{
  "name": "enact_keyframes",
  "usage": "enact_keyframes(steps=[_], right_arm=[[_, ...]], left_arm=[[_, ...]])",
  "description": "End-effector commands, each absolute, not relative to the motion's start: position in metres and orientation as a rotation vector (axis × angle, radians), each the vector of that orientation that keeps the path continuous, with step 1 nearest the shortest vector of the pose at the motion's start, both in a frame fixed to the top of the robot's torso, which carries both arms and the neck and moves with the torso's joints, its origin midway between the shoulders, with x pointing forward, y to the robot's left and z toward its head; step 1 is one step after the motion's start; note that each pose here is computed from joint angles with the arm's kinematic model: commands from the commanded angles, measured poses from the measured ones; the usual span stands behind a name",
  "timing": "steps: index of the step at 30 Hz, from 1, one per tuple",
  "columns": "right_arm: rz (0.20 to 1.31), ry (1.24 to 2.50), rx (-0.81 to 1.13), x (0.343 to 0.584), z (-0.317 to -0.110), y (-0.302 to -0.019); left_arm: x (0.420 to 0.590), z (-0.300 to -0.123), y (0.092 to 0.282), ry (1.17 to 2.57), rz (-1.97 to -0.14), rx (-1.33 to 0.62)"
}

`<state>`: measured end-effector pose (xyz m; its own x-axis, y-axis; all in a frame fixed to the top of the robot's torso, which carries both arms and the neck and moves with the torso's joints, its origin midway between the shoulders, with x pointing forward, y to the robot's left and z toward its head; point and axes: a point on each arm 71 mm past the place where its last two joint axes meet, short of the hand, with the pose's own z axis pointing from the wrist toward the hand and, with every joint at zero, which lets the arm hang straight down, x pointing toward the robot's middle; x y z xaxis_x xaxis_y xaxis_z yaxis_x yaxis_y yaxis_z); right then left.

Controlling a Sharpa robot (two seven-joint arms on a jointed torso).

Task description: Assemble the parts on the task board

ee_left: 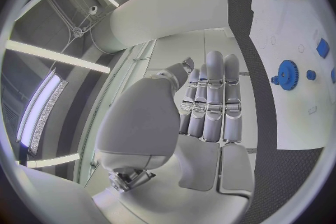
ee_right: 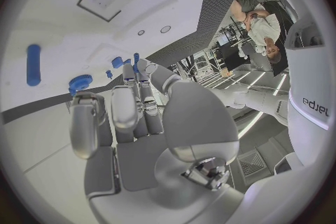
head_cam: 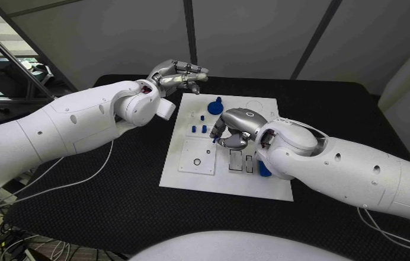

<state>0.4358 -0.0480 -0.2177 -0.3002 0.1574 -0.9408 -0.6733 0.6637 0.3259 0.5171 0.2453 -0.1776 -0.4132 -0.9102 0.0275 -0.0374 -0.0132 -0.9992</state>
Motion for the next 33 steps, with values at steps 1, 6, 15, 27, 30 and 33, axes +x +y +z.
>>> enact_keyframes(steps=[1,6,15,27,30,33], right_arm=[[0.846,1.727,-0.473,0.433,-0.226,-0.043],[0.827,1.737,-0.483,0.433,-0.234,-0.039],[0.813,1.752,-0.493,0.433,-0.24,-0.035],[0.839,1.736,-0.495,0.429,-0.24,-0.03],[0.841,1.734,-0.494,0.429,-0.241,-0.029],[0.839,1.733,-0.491,0.43,-0.241,-0.029]], left_arm=[[0.517,-0.176,0.242,1.534,-1.54,-1.013],[0.517,-0.176,0.24,1.535,-1.547,-1.01],[0.517,-0.176,0.238,1.538,-1.553,-1.007],[0.517,-0.176,0.238,1.542,-1.555,-1.008],[0.517,-0.176,0.238,1.544,-1.554,-1.008],[0.517,-0.176,0.238,1.546,-1.555,-1.008]])
